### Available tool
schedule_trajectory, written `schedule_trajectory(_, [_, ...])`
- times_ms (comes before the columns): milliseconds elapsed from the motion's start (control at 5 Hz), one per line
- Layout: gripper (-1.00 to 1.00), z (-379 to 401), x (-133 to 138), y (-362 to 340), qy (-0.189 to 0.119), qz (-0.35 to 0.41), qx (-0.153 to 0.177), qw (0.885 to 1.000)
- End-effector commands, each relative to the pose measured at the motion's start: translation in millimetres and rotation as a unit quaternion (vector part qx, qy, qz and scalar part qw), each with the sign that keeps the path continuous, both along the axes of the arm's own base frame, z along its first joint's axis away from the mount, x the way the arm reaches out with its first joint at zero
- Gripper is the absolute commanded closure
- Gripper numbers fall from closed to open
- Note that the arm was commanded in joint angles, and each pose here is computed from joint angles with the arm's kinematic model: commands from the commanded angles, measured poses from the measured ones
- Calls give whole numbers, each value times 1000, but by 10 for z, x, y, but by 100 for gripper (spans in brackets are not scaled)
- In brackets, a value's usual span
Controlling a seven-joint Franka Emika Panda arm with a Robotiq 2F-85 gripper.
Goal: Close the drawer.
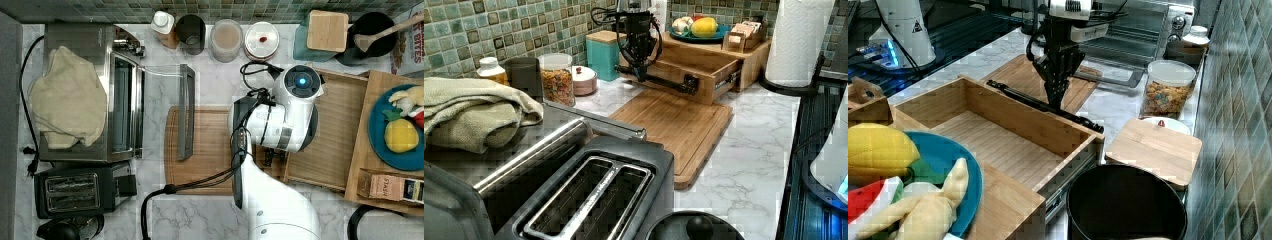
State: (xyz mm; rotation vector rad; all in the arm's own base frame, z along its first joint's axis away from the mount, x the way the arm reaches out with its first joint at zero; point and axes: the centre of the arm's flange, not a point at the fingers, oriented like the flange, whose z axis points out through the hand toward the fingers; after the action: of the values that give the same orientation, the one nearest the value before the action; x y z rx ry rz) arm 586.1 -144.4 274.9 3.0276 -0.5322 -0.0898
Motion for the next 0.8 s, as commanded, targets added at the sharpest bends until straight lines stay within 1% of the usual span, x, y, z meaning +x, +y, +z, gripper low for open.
schedule_trajectory(200, [100,383,-552,-2086,-24,-11,-108,994])
schedule_trajectory(400, [100,424,-694,-2448,-13,6,-131,991])
schedule_trajectory(600, [100,456,-831,-2837,11,19,-134,991])
schedule_trajectory(800, [100,480,-1018,-3029,16,3,-135,991])
